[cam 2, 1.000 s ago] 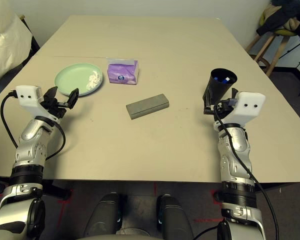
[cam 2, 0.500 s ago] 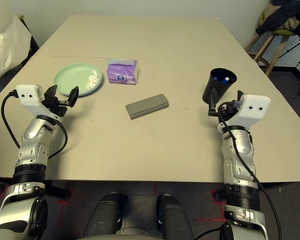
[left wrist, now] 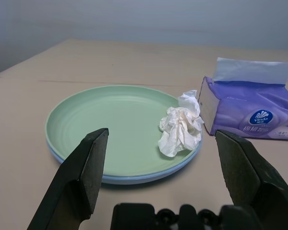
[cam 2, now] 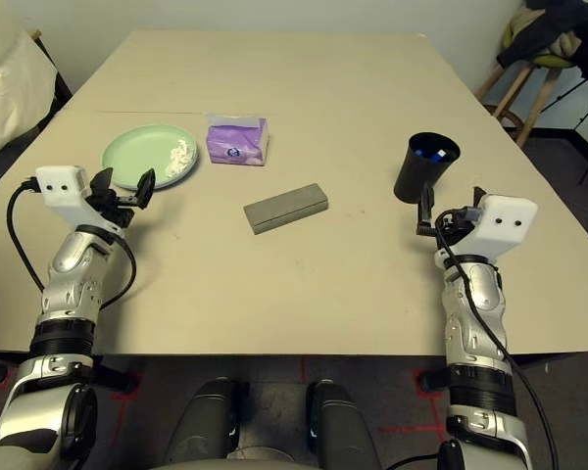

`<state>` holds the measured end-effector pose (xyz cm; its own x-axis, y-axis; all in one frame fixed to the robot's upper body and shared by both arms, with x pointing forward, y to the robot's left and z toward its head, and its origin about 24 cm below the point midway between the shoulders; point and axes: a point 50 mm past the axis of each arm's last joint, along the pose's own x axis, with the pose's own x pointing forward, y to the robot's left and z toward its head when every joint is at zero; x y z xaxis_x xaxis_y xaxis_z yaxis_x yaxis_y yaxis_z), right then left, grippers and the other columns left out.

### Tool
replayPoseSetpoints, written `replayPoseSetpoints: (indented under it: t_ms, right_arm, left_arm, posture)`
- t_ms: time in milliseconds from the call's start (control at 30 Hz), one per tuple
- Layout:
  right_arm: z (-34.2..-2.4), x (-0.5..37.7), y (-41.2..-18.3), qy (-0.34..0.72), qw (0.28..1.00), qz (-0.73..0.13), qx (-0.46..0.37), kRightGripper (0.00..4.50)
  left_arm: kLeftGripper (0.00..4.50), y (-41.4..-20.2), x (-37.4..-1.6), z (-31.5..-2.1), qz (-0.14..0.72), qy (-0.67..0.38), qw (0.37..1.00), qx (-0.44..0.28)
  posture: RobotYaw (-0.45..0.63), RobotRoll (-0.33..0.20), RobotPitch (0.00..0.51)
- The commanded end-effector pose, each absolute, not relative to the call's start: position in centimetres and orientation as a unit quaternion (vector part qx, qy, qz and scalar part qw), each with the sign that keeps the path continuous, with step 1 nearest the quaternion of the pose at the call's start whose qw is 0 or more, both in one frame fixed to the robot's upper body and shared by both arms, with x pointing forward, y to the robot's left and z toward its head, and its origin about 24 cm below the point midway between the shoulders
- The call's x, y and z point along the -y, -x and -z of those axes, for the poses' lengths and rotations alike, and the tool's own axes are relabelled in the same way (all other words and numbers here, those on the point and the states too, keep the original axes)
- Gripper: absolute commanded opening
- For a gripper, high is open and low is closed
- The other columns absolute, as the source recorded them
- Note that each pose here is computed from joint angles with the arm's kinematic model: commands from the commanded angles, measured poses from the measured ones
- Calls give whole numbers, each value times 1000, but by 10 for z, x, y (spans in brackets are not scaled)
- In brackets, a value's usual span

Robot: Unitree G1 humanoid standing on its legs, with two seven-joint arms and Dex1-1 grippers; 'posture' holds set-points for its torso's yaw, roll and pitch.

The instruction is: Organize and tidy the items on the table.

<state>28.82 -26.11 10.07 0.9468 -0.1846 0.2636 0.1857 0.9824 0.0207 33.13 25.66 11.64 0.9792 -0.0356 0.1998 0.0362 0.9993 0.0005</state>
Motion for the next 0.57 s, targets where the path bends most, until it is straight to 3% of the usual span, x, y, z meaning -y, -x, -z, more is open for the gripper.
replayPoseSetpoints:
  t_ms: [33,567]
  right_arm:
    - [-106,261,-288,1,985,97,142,4479]
    - [-114,257,-294,8,987,72,141,4479]
  left_arm:
    - [4500,-333,-253,-115,19,-2,995,100]
    - [4500,-330,-256,-113,13,-4,995,97]
  posture:
    - [153,0,75]
    - [170,0,75]
